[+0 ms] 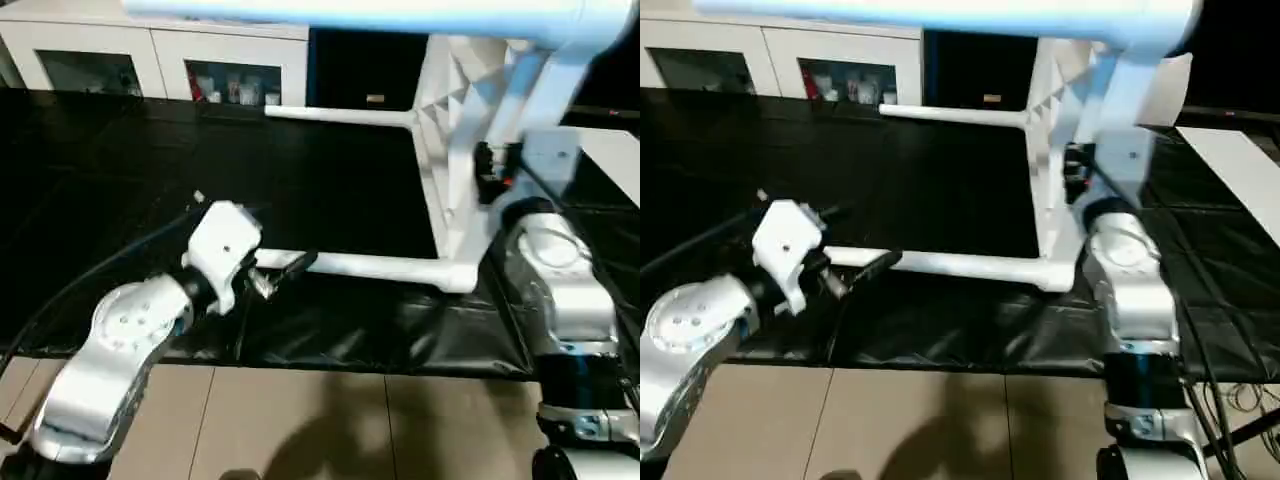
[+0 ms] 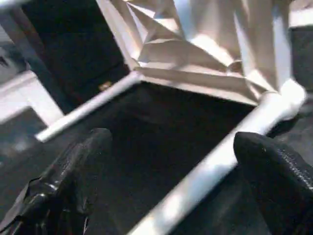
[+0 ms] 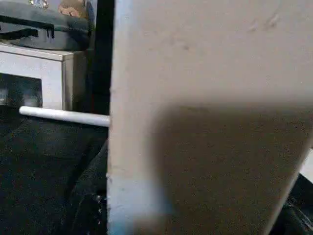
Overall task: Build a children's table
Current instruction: Flip table
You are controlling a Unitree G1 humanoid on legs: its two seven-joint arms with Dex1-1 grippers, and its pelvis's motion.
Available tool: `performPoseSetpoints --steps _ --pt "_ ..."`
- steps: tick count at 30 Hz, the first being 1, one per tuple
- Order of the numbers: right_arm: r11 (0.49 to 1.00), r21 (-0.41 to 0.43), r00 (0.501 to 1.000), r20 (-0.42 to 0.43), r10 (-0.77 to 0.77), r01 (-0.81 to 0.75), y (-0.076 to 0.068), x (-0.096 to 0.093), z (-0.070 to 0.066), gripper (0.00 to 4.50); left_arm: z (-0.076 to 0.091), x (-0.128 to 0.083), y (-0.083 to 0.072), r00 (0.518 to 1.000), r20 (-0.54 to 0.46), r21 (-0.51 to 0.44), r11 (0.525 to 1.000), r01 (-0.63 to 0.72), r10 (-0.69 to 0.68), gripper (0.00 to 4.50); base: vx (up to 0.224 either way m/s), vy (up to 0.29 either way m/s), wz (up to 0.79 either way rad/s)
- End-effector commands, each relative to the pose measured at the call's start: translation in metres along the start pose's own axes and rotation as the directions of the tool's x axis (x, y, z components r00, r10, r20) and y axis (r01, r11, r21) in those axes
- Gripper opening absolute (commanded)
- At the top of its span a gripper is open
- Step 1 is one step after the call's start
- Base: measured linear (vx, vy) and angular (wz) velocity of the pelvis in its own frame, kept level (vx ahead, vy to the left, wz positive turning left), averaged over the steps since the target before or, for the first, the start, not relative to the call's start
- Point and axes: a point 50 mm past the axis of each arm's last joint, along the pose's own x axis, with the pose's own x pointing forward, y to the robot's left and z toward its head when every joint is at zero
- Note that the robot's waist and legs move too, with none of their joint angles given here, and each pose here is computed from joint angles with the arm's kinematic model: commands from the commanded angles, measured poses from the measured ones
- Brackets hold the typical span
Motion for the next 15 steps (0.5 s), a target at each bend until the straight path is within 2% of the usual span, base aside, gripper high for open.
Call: performPoseSetpoints --steps 1,2,6,7,11,15 --pt "0.999 -0.037 0.998 -0.051 -0.032 0.03 -0.002 0.003 -0.007 2.0 -0.003 0.006 0.002 0.999 -0.023 0.062 0.998 -0.027 0.029 4.5 0.0 0.0 0.0" --pt "0.999 -0.031 0.998 -0.059 -0.015 0.013 0.0 0.003 -0.008 2.35 -0.003 0.009 0.004 0.999 -0.025 0.077 0.996 -0.044 0.046 4.5 0.0 0.0 0.0" --pt "0.999 -0.041 0.995 -0.099 0.008 -0.012 0.004 0.003 -0.017 2.35 0.001 0.019 0.011 0.995 -0.002 0.107 0.989 -0.1 0.101 4.5 0.0 0.0 0.0" --pt "0.998 -0.06 0.993 -0.118 0.003 -0.011 0.004 0.002 -0.023 2.35 0.004 0.025 0.015 0.992 0.017 0.15 0.981 -0.126 0.124 4.5 0.0 0.0 0.0" --pt "0.997 -0.071 0.992 -0.128 -0.014 0.005 0.003 0.003 -0.032 2.35 0.005 0.033 0.02 0.985 0.046 0.192 0.967 -0.17 0.164 4.5 0.0 0.0 0.0" --pt "0.998 -0.064 0.989 -0.146 -0.019 0.01 0.001 0.006 -0.045 2.35 -0.004 0.044 0.026 0.965 0.064 0.186 0.947 -0.262 0.254 4.5 0.0 0.0 0.0"
